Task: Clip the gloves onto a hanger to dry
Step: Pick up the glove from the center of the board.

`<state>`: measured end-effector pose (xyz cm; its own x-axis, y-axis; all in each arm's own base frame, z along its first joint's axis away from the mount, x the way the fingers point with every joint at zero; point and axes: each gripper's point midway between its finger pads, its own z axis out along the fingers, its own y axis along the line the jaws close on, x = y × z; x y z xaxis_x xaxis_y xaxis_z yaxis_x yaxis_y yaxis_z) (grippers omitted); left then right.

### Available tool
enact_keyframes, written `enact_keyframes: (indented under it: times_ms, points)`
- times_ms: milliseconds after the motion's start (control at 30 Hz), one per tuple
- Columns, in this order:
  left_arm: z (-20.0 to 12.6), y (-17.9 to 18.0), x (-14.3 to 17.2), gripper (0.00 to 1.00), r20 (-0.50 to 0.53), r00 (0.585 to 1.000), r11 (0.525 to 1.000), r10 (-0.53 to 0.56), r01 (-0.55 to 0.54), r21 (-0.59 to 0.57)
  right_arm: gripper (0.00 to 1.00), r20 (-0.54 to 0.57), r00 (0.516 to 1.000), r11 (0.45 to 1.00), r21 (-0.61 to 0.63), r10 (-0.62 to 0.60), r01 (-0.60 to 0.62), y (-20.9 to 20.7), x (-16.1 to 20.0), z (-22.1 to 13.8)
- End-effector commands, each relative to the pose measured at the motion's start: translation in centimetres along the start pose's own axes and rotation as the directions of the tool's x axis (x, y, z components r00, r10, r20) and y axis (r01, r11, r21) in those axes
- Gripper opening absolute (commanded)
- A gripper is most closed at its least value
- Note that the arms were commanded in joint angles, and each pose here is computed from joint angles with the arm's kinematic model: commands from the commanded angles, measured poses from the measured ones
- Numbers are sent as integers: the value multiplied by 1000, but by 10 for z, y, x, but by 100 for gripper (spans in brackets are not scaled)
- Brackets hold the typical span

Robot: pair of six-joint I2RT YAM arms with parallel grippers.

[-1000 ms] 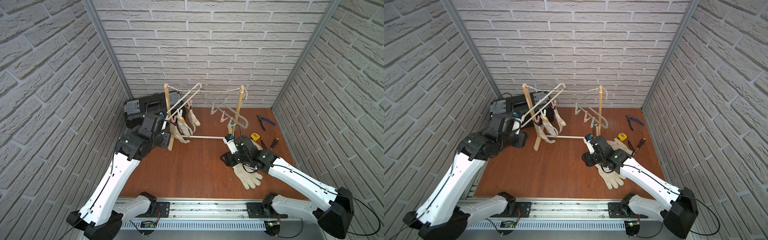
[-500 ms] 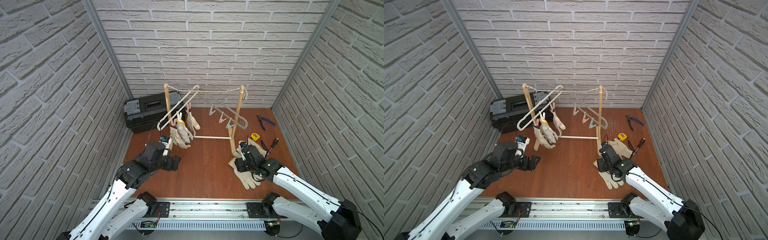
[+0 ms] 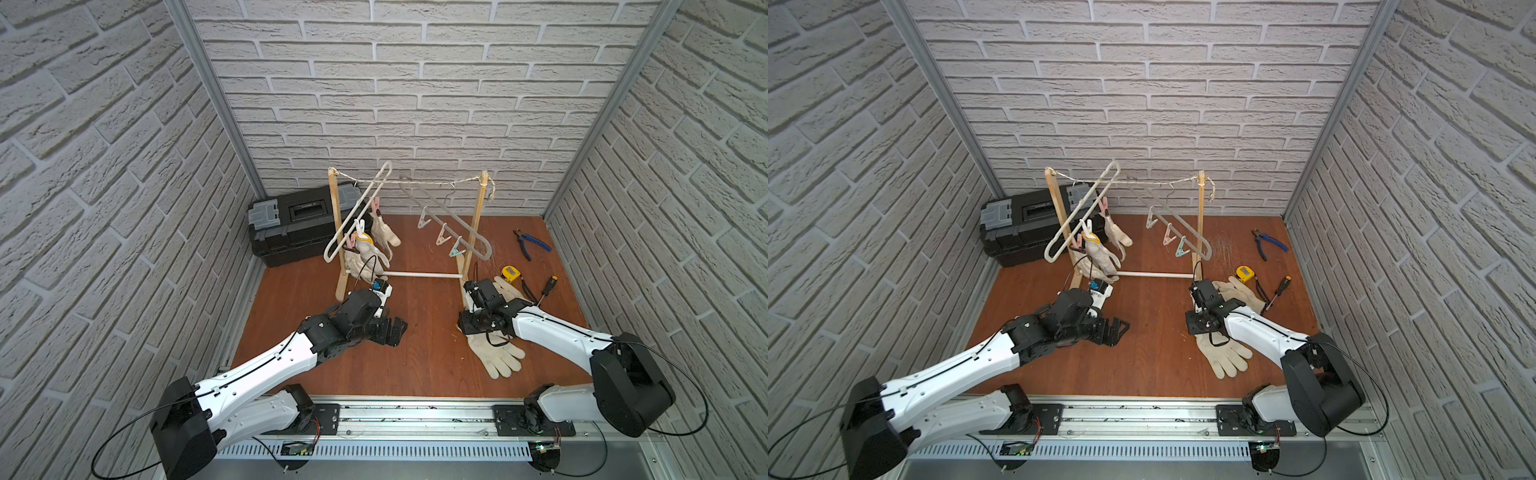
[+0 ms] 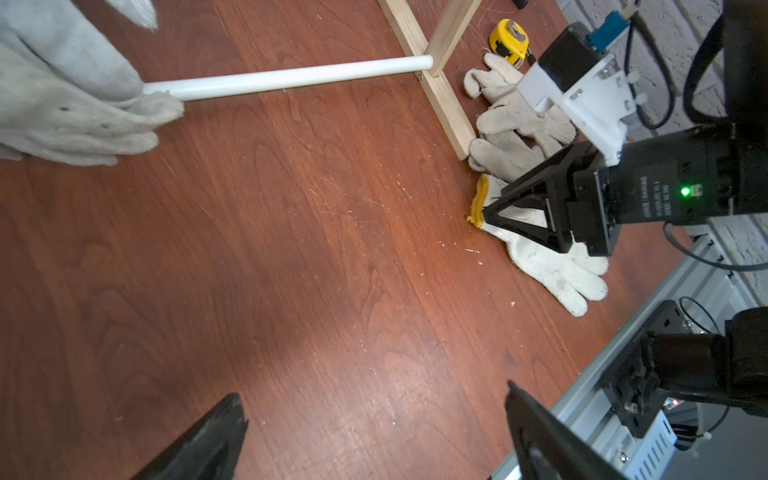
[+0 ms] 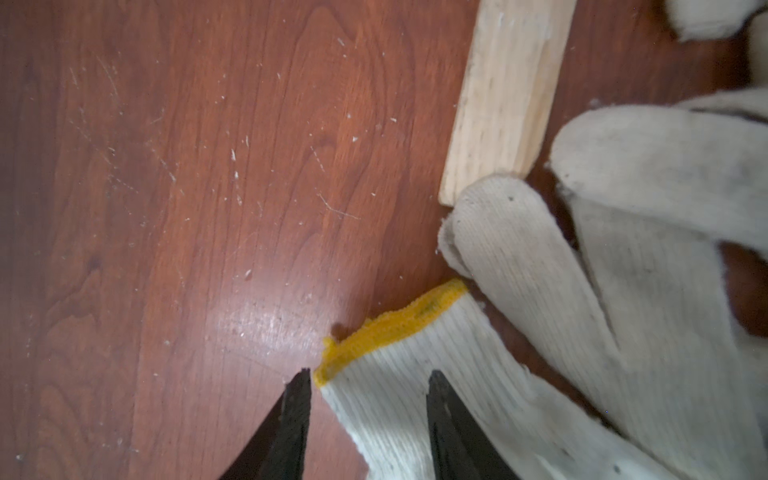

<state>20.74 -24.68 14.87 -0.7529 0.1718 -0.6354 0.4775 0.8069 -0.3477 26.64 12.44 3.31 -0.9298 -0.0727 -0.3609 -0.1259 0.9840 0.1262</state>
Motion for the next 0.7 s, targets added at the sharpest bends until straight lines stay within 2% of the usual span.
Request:
enact_keyframes:
  times_ms: [0, 200, 400, 533, 667]
  points:
    - [10, -10, -8, 98, 35, 999, 999, -7, 5, 45, 50, 14, 1000, 1000, -21, 20, -20, 4, -3, 9]
    - [24, -7, 2, 98, -17, 1000, 999, 2, -2, 35, 44, -23, 1000, 999, 50, 16, -15, -3, 9, 18]
    - [32, -3, 9, 98, -47, 999, 1000, 7, -6, 25, 18, -9, 1000, 999, 38, 8, -8, 5, 13, 15]
    - [35, -2, 11, 98, -58, 998, 1000, 7, -6, 19, 7, 23, 1000, 1000, 6, -6, 6, 16, 9, 3]
    - [36, 1, 11, 98, -63, 998, 1000, 10, -9, 11, 3, 52, 999, 999, -46, -4, 6, 25, 8, -11]
